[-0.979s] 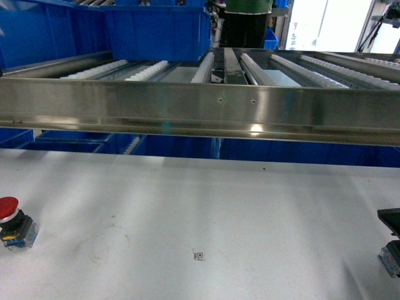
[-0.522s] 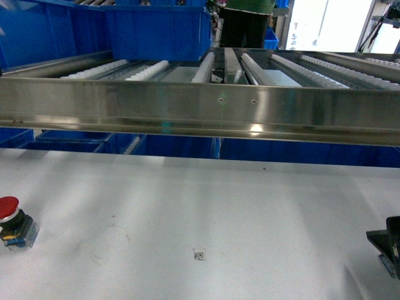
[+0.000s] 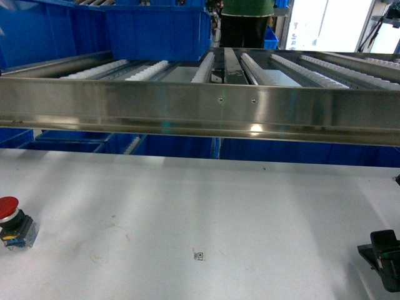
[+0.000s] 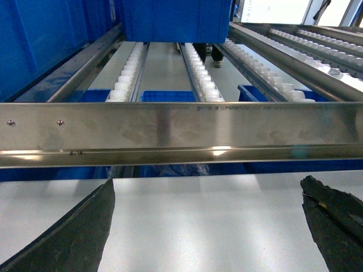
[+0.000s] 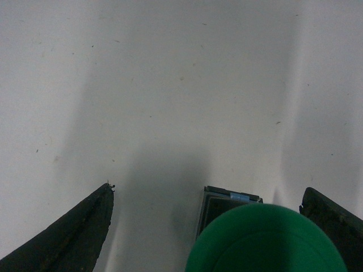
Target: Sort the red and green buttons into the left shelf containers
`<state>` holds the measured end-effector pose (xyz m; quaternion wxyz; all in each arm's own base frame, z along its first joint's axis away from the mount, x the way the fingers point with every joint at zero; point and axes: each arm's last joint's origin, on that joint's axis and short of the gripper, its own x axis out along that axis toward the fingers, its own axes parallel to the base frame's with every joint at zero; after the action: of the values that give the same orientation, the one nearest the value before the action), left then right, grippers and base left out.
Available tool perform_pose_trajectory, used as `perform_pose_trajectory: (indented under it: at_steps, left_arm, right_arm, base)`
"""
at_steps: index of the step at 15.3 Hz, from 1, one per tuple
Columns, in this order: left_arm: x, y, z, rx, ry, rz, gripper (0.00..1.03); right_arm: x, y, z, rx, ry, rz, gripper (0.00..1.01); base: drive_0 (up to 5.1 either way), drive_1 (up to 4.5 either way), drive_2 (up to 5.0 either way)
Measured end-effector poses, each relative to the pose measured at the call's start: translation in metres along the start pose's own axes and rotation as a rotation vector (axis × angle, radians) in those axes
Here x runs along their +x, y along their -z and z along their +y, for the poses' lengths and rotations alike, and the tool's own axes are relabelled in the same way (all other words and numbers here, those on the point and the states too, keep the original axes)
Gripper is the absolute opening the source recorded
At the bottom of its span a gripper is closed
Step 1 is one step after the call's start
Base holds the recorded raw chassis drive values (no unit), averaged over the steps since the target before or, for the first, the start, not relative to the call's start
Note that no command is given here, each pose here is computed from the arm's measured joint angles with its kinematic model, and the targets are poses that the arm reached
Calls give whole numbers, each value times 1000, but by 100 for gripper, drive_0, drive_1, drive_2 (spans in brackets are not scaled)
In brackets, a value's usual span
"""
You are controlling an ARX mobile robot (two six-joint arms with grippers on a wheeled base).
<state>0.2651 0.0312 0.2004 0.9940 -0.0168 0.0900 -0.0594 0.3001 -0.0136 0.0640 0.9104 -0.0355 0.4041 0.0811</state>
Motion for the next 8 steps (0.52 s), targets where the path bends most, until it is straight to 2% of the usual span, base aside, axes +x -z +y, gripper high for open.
perform_pose_trajectory:
  at_steps: [3,4,6,7,8]
  left_arm:
    - [0,0,0,0,0,0,98]
    - [0,0,0,0,0,0,98]
    - [0,0,0,0,0,0,98]
    - [0,0,0,0,0,0,98]
    - [0,0,0,0,0,0,98]
  right_arm:
    - [6,4,-11,15,27,2,98]
    - [6,6,-14,23,36,6,91]
    - [7,7,-16,26,28,-7,67]
    - [7,8,-15,24,10,-23,38]
    - [7,10,-14,23,9,-23,28]
  base:
    - [0,0,0]
    - [0,0,0]
    - [0,0,0]
    - [0,0,0]
    - [0,0,0]
